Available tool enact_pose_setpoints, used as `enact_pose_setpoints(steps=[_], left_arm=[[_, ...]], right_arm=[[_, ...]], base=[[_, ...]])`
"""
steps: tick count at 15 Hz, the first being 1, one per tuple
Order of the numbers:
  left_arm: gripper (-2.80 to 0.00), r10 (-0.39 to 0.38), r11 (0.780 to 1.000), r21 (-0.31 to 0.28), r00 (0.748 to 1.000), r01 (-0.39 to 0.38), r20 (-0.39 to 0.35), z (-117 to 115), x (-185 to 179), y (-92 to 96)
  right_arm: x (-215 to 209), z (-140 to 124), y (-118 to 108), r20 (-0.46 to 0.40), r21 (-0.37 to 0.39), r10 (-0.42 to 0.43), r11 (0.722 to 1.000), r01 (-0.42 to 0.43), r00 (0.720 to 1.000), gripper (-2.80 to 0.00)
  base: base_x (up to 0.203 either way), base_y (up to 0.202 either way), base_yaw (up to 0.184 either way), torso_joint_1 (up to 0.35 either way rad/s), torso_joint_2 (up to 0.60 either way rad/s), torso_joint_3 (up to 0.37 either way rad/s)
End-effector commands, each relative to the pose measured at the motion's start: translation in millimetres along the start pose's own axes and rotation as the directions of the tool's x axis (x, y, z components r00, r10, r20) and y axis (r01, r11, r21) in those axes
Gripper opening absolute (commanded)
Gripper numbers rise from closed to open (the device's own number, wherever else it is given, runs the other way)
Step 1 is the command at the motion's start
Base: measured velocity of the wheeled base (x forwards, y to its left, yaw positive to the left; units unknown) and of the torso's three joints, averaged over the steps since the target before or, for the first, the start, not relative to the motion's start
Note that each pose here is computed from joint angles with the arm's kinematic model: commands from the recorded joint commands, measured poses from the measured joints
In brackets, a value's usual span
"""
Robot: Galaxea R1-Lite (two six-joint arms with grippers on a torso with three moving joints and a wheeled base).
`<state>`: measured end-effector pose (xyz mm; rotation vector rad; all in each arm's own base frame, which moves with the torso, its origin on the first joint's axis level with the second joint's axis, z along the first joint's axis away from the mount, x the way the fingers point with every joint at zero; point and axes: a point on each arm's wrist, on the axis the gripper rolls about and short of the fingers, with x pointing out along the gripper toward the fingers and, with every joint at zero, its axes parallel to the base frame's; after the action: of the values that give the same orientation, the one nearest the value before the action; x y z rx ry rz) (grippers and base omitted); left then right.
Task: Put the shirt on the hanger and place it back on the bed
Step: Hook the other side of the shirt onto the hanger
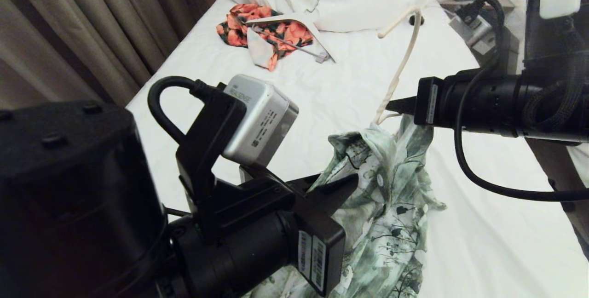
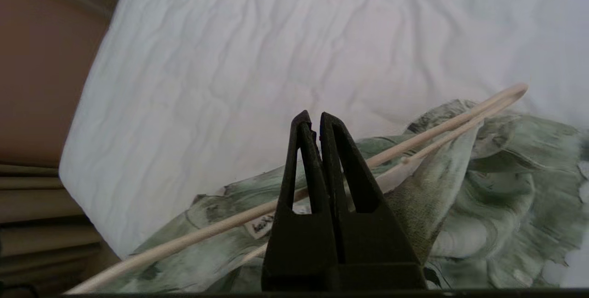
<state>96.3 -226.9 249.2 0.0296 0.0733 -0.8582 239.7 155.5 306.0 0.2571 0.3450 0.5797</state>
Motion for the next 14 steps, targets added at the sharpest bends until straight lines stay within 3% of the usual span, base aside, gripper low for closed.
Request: enact_pose_setpoints(steps=[1, 6, 14], left_arm=[[-2.80, 0.011, 1.000, -0.006, 1.000, -0.011, 0.016, 3.7, -2.3, 2.8], [-2.80, 0.082, 0.996, -0.033, 0.993, -0.080, 0.084, 22.0, -24.1, 22.5], [-2.80, 0.072, 0.993, -0.095, 0.996, -0.067, 0.044, 24.9, -54.2, 29.3]], right_arm=[[0.6, -1.9, -7.1, -0.007, 0.009, -0.024, 1.000, 0.024, 1.000, -2.80], [-1.6, 4.9, -32.0, 0.017, 0.025, -0.108, 0.994, 0.107, 0.994, -2.80], [10.3, 2.5, -41.3, 0.001, 0.020, -0.133, 0.991, 0.133, 0.991, -2.80]], base=[[0.000, 0.000, 0.000, 0.000, 0.00, 0.000], [0.000, 0.000, 0.000, 0.000, 0.00, 0.000], [0.000, 0.000, 0.000, 0.000, 0.00, 0.000]])
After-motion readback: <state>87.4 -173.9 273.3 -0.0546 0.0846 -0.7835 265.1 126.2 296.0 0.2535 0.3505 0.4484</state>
